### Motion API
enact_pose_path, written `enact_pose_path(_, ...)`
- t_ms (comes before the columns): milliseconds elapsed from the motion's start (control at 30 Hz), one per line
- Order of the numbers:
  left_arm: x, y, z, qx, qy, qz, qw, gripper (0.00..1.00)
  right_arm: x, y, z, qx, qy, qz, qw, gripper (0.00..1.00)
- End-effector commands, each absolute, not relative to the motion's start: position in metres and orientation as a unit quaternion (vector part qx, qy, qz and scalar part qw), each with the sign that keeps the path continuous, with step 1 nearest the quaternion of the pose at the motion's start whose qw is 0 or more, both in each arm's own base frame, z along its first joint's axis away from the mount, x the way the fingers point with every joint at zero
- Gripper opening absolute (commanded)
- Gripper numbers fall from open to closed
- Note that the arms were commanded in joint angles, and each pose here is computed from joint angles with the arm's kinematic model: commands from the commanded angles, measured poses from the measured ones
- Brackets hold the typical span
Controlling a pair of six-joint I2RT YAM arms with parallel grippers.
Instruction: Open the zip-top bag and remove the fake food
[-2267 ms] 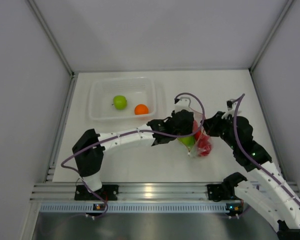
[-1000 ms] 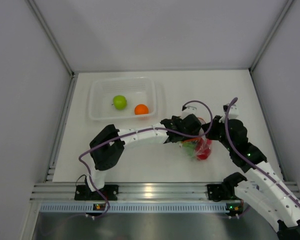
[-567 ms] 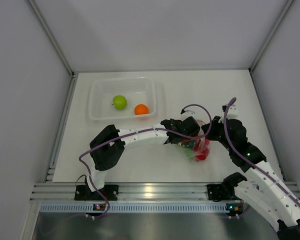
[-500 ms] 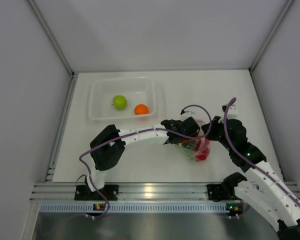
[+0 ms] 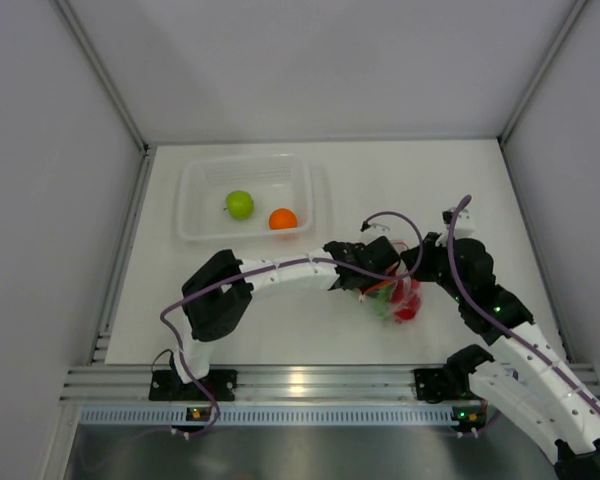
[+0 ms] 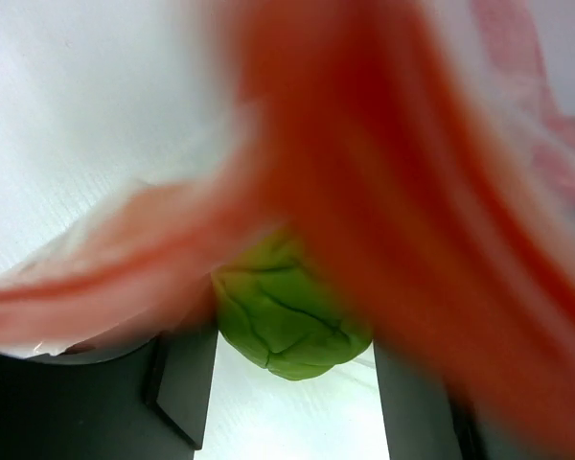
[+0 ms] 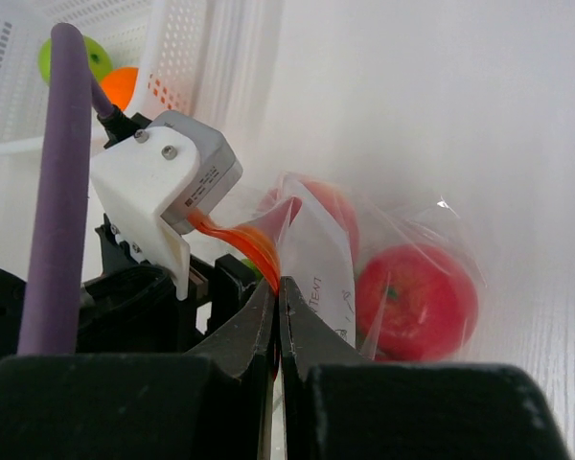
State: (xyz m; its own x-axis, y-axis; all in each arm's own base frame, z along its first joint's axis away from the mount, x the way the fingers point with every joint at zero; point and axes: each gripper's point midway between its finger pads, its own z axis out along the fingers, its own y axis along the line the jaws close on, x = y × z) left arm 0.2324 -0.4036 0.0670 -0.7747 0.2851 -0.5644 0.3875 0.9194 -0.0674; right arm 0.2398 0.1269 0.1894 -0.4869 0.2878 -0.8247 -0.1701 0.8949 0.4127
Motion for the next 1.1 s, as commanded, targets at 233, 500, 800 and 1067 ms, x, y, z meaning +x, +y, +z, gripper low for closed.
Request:
enact_pose_path(233, 0.217, -0.437, 0.142, 0.168, 0.894, -0.235, 0.344, 0.00, 0.241, 0.151, 0.204, -0.004, 0.814, 0.269, 0.515, 0.00)
enact_pose_path(500, 0.219, -0.426, 0.180, 0.140, 0.860, -0.281, 0.404, 0.00, 0.239, 0.162, 0.186, -0.014, 0.827, 0.265, 0.495, 0.00)
enact_pose_path(800, 0.217, -0.417, 0.220, 0.128, 0.825, -0.328, 0.441, 0.00, 0.237, 0.167, 0.169, -0.022, 0.840, 0.239, 0.486, 0.00)
enact_pose_path(1067, 0.194, -0.414, 0.284, 0.166, 0.771, -0.416, 0.454, 0.00, 0.249, 0.152, 0.158, 0.005, 0.855, 0.182, 0.485, 0.00)
